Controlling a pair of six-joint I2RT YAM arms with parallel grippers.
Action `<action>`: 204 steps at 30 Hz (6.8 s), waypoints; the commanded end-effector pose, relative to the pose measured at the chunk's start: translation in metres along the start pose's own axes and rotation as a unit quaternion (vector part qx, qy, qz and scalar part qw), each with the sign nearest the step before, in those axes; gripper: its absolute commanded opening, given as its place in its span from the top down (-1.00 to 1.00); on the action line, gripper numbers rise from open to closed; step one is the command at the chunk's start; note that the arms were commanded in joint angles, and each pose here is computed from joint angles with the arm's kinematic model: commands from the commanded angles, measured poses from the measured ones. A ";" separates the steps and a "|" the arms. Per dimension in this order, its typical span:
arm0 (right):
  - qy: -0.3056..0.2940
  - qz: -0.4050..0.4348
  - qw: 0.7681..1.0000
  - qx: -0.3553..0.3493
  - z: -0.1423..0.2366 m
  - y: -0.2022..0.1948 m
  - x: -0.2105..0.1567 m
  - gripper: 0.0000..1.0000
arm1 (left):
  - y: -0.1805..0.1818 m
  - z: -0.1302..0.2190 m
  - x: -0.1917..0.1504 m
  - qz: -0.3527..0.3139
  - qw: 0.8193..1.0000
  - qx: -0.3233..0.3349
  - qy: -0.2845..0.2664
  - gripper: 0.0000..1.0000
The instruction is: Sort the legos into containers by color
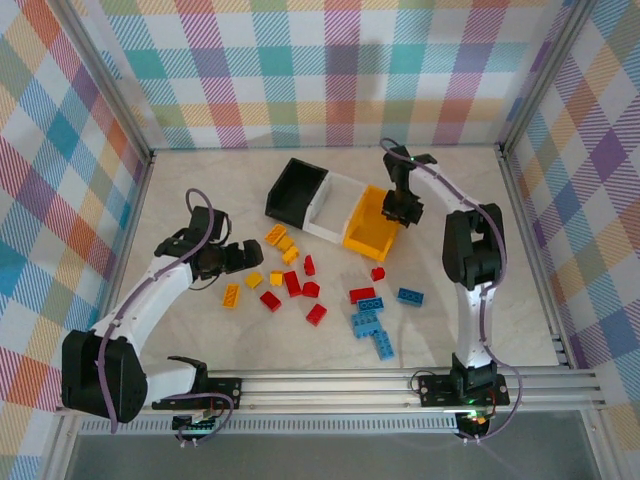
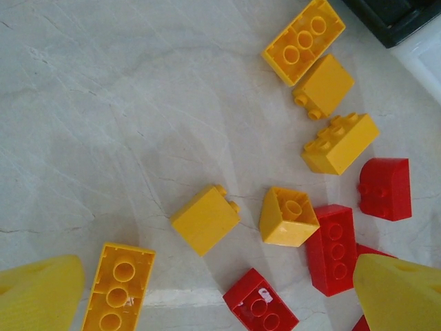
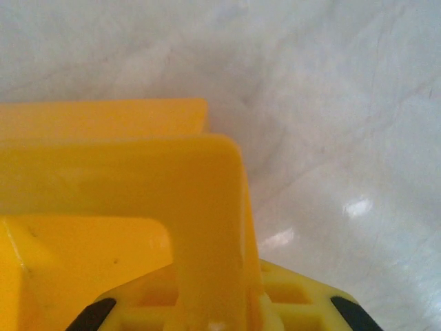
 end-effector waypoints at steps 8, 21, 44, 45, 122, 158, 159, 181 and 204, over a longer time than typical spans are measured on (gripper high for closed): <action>0.029 0.138 0.985 -0.095 -0.020 -0.004 0.025 0.45 | -0.005 -0.002 0.005 -0.022 1.000 -0.009 0.016 -1.00; -0.059 0.151 0.980 0.118 0.092 0.000 0.021 -0.37 | -0.010 0.004 0.016 -0.021 0.999 -0.023 -0.004 -1.00; 0.083 0.292 0.952 0.032 0.027 -0.031 -0.148 -0.48 | -0.013 0.028 -0.023 -0.012 0.996 -0.088 -0.001 -1.00; 0.085 0.295 0.951 0.028 0.022 -0.028 -0.147 -0.47 | -0.013 0.029 -0.025 -0.011 0.996 -0.087 -0.002 -1.00; 0.016 0.207 0.978 0.035 0.070 0.003 -0.046 -0.27 | -0.024 0.017 -0.024 -0.014 0.994 -0.099 0.049 -1.00; 0.139 0.067 0.986 -0.062 -0.029 -0.110 -0.138 -0.71 | -0.059 0.007 -0.041 -0.086 0.989 -0.097 0.077 -1.00; 0.139 0.068 0.986 -0.063 -0.029 -0.110 -0.138 -0.65 | -0.058 0.006 -0.042 -0.087 0.988 -0.097 0.078 -1.00; 0.075 0.086 0.987 0.113 0.080 -0.046 -0.094 -0.01 | -0.060 -0.001 -0.039 -0.074 0.990 -0.095 0.078 -1.00; 0.100 0.081 0.958 0.258 0.041 0.108 -0.019 -0.44 | -0.051 0.013 -0.045 -0.061 0.993 -0.059 0.084 -1.00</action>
Point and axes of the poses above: each hand's point on the last joint's axis, 136 mm out from that joint toward the fingers, its own z axis back along the fingers, its own y axis along the line the jaws close on, x = y × z, the point moved 9 cm from there along z, back along the fingers, and after that the axes turned 11 degrees about -z, right-handed, at the moved point
